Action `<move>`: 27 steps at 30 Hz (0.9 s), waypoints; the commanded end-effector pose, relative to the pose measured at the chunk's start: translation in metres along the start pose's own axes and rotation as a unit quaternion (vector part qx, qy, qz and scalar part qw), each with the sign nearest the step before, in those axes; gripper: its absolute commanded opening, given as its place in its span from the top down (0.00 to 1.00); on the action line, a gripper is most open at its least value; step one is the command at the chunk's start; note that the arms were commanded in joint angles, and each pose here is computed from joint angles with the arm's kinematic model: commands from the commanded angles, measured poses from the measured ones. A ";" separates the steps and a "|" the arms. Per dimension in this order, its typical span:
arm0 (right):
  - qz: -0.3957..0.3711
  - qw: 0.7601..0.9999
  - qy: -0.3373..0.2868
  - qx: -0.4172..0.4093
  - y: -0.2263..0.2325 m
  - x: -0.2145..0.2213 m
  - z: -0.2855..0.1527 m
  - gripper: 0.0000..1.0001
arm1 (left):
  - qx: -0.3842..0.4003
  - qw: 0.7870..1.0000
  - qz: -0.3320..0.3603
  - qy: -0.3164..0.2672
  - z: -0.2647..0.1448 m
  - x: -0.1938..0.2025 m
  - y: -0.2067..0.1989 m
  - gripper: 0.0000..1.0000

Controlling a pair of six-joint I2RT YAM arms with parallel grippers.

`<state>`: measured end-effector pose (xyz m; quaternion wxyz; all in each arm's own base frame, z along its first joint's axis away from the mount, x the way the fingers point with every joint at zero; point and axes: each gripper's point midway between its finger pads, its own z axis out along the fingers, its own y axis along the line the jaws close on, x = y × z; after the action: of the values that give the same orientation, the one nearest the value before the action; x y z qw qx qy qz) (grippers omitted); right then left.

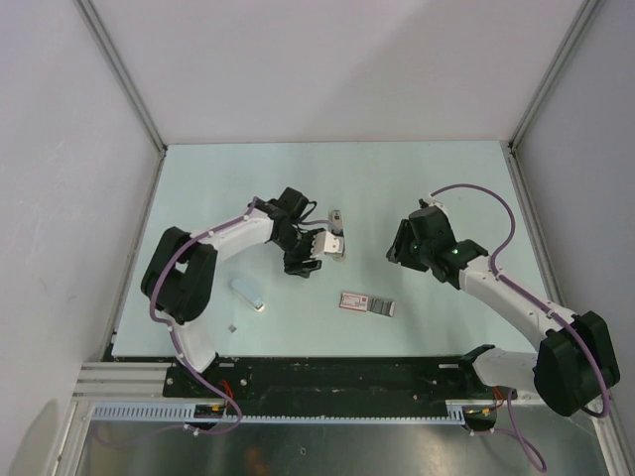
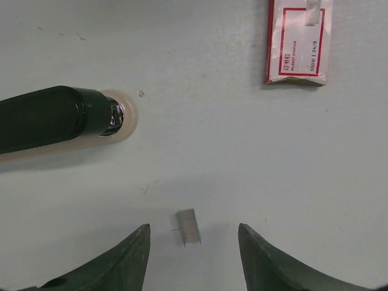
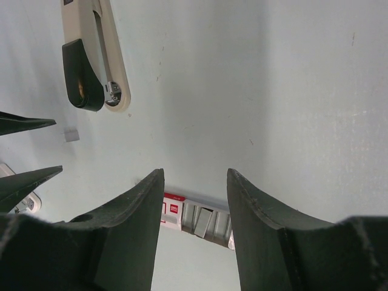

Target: Unload the staples from the stapler

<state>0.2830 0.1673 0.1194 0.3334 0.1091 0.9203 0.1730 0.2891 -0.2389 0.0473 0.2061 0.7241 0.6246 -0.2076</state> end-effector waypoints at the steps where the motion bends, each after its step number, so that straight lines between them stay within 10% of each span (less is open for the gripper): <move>1: 0.000 1.000 -0.015 0.001 0.001 -0.006 0.000 0.49 | 0.013 0.999 -0.032 0.020 0.008 0.008 -0.010 0.37; 27: -0.003 1.000 -0.016 0.000 0.002 -0.005 0.000 0.49 | -0.008 0.994 -0.087 0.062 0.029 0.018 0.005 0.50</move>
<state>0.2831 0.1670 0.1193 0.3350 0.1090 0.9202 0.1708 0.2952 -0.2339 0.0161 0.1572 0.6816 0.6937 -0.1718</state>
